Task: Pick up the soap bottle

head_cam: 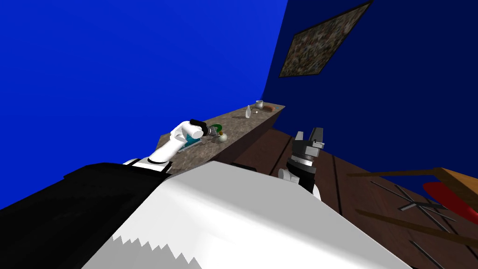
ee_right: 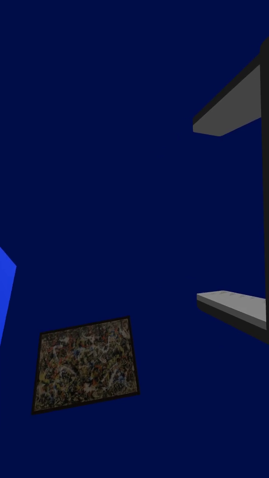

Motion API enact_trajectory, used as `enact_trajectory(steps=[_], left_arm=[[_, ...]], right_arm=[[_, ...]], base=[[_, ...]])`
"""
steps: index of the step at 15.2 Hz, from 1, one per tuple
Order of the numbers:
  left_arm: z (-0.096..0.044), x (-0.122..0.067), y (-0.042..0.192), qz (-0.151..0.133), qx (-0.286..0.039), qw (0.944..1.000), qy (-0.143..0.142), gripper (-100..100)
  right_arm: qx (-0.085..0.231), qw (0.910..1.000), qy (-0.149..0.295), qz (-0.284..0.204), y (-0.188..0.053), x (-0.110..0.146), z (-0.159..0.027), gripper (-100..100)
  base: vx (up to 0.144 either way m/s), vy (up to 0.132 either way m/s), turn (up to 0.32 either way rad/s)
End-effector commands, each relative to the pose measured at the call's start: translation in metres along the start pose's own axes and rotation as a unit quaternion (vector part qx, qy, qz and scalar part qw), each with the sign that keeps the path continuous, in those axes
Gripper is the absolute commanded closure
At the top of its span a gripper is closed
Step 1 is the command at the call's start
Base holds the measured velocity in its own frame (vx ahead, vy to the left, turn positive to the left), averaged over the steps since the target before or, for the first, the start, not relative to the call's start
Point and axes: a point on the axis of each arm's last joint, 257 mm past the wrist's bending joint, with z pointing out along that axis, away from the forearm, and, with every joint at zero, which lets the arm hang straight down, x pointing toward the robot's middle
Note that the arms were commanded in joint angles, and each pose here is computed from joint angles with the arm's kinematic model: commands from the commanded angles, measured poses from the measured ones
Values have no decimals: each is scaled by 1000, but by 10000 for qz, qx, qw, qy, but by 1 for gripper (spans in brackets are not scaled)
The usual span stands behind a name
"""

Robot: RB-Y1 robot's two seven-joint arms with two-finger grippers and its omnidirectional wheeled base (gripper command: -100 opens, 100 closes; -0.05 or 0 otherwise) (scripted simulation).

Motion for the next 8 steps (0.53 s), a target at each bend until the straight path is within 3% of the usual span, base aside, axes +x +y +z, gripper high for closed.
enact_trajectory(steps=[1, 8], left_arm=[[-2, -6, 4, -58, -106, 9998, -139, -100], [-14, -24, 11, -421, -529, 9957, -629, -100]], right_arm=[[0, 10000, 0, 0, 0, 0, 0, 0], [0, 10000, 0, 0, 0, 0, 0, 0]], base=[[25, -10, -29], [28, -14, -52]])
